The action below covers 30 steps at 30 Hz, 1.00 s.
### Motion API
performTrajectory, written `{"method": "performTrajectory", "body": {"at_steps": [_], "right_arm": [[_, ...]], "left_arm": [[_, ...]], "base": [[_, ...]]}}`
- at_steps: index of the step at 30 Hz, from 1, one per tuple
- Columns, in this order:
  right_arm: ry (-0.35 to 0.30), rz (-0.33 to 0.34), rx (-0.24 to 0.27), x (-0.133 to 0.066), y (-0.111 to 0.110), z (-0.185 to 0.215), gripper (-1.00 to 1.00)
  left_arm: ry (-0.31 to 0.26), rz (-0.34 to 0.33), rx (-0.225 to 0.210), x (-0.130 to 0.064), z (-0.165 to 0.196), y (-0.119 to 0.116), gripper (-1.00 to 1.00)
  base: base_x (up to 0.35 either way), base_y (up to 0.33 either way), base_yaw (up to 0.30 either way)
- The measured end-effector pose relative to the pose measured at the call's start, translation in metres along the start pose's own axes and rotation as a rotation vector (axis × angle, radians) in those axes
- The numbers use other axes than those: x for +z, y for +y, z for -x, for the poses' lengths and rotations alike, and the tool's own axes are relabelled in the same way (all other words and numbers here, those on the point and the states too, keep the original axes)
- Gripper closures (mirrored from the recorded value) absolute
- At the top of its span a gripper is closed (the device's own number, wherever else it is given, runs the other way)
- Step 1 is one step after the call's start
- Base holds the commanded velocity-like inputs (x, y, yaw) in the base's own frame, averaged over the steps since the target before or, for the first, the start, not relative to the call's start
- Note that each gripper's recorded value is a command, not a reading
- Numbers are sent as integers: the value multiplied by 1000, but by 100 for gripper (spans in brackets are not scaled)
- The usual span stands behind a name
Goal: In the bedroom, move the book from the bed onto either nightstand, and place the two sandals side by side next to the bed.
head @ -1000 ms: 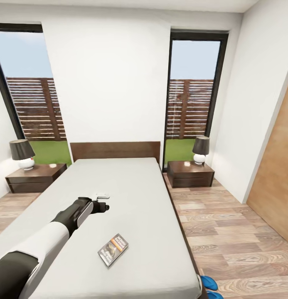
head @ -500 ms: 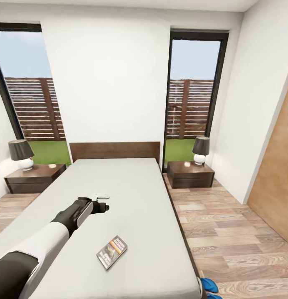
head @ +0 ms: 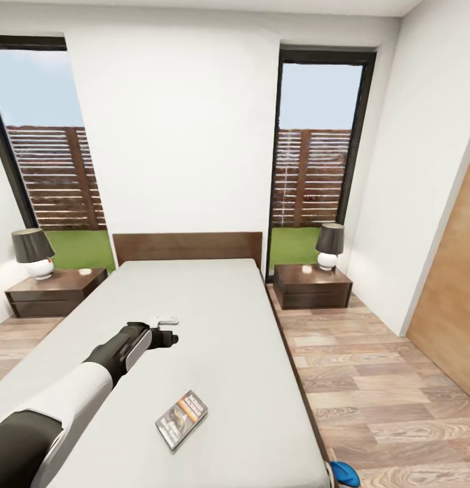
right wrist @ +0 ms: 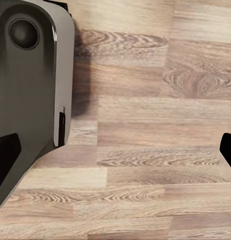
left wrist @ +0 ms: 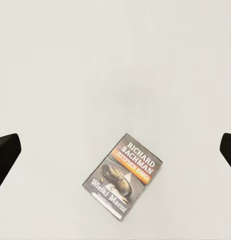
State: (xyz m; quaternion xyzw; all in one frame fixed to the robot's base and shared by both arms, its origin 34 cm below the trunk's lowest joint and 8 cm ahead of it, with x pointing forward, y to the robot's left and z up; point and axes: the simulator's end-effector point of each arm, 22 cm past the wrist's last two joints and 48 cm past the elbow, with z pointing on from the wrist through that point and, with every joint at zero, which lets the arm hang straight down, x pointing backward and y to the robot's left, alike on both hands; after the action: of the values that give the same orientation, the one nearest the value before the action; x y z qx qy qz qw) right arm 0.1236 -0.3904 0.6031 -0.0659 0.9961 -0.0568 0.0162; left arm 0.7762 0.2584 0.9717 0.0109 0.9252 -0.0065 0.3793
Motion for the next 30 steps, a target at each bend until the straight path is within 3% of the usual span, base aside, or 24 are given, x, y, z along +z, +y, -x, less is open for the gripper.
{"method": "performTrajectory", "body": {"at_steps": [30], "right_arm": [[0,2,-4,0,2,0,-100]], "left_arm": [[-1,-1,1,0,0,-1,-100]], "base": [[56,0,82]]}}
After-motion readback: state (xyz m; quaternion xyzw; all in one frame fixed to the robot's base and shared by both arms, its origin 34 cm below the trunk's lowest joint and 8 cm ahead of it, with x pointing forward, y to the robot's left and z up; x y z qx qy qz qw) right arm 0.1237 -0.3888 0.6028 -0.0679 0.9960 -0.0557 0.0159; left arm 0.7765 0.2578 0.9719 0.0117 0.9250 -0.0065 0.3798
